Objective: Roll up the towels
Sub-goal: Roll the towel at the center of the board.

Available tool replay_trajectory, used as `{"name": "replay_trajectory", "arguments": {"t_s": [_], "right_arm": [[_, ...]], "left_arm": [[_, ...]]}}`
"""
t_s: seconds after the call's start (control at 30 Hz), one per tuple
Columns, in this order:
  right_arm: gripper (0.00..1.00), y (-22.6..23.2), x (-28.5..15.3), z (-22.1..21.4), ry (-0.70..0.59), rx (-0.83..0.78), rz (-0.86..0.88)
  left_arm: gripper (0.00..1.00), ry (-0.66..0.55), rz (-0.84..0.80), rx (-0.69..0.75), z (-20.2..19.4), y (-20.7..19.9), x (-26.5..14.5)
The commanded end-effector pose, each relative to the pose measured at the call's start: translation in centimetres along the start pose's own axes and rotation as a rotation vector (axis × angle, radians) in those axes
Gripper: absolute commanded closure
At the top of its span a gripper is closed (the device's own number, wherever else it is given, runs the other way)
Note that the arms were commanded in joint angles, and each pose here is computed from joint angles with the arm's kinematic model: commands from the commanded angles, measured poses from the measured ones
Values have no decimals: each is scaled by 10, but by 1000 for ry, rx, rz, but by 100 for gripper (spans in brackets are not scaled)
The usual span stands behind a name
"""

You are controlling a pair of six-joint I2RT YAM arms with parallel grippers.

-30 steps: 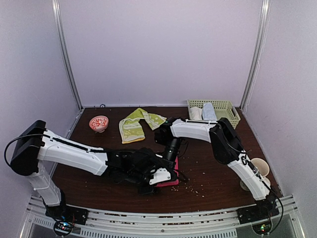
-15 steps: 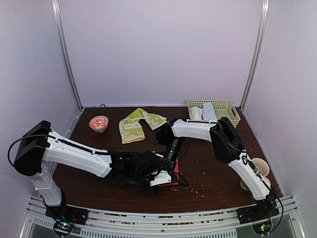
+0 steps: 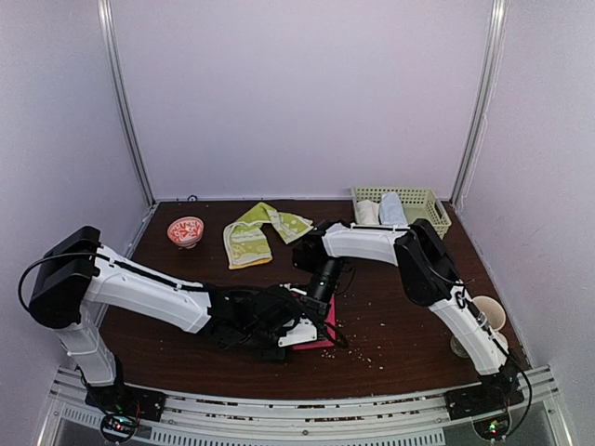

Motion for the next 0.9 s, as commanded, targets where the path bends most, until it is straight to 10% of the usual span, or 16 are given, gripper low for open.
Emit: {"name": "replay_trajectory", "arguments": {"t_s": [0.0,0.47,0.87], "right_arm": [[79,-43,12,-5,76,-52,-205],[54,33,-93,-11,-150,-201,-315],[67,-56,-72,-18,-68,11,-529]], "left_arm": [[64,-52,-29,3,10,0,6],[95,-56,-130,10,16,-7,9],[98,-70,-234,3,36,-5,3]]}}
Point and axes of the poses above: each gripper's point midway between its finger pads, its own x axis out along the fingers, its own y axis along the line the jaws close on, z = x × y, the point moved 8 cm from there along -x, back along the fingers, and after that the axes turned 5 degrees about x, right-handed, at the moved point
